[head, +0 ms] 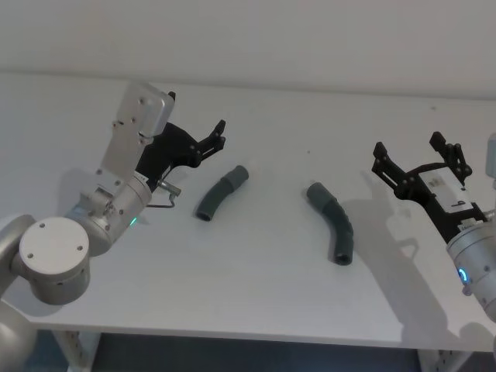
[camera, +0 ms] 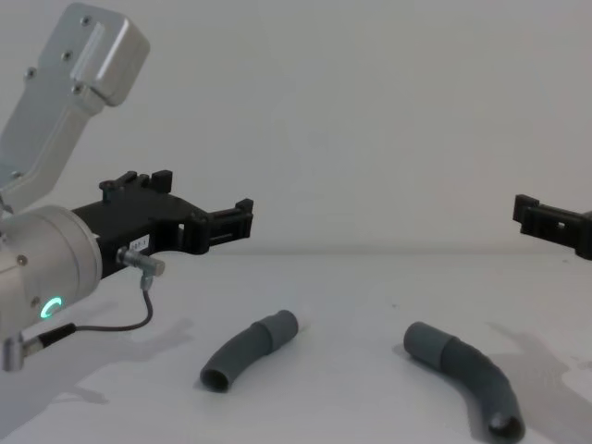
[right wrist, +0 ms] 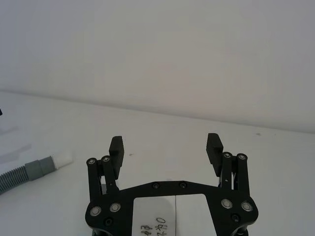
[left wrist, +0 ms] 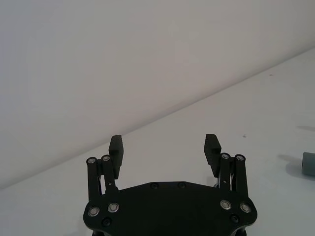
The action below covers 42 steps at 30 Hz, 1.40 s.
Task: Use both hands to pick up one end of the pipe from the table, align the ends, and insert them.
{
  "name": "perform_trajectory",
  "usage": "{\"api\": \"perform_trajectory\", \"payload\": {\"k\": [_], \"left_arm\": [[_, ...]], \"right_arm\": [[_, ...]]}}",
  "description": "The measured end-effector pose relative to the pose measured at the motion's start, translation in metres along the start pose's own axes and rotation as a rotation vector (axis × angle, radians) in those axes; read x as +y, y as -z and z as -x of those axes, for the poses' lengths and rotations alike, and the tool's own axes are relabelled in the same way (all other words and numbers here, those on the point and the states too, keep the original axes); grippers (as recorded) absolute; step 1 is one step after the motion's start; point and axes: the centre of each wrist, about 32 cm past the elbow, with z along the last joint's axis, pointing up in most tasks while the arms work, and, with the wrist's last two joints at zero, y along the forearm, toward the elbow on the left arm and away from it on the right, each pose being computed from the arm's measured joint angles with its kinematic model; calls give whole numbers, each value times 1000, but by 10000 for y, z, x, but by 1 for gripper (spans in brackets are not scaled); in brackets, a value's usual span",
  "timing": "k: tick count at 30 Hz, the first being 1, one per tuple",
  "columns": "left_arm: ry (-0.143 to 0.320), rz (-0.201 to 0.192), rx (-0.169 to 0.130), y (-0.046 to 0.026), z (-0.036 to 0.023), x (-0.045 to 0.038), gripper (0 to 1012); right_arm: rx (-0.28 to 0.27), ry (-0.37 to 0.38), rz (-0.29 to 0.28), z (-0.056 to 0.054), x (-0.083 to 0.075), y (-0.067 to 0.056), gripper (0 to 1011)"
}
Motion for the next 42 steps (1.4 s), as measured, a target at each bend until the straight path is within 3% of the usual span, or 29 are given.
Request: {"api": "perform_trajectory", "payload": {"k": [34,42], "left_arm": [[3,-2,1,-3,-1,-2,1000],[46,-20,23,-79,-31,-34,1000]], "right_arm": [[-2,-9,3,2,-6,-4,1001],[-26,-49,31,7,-39,-30,1001]]}}
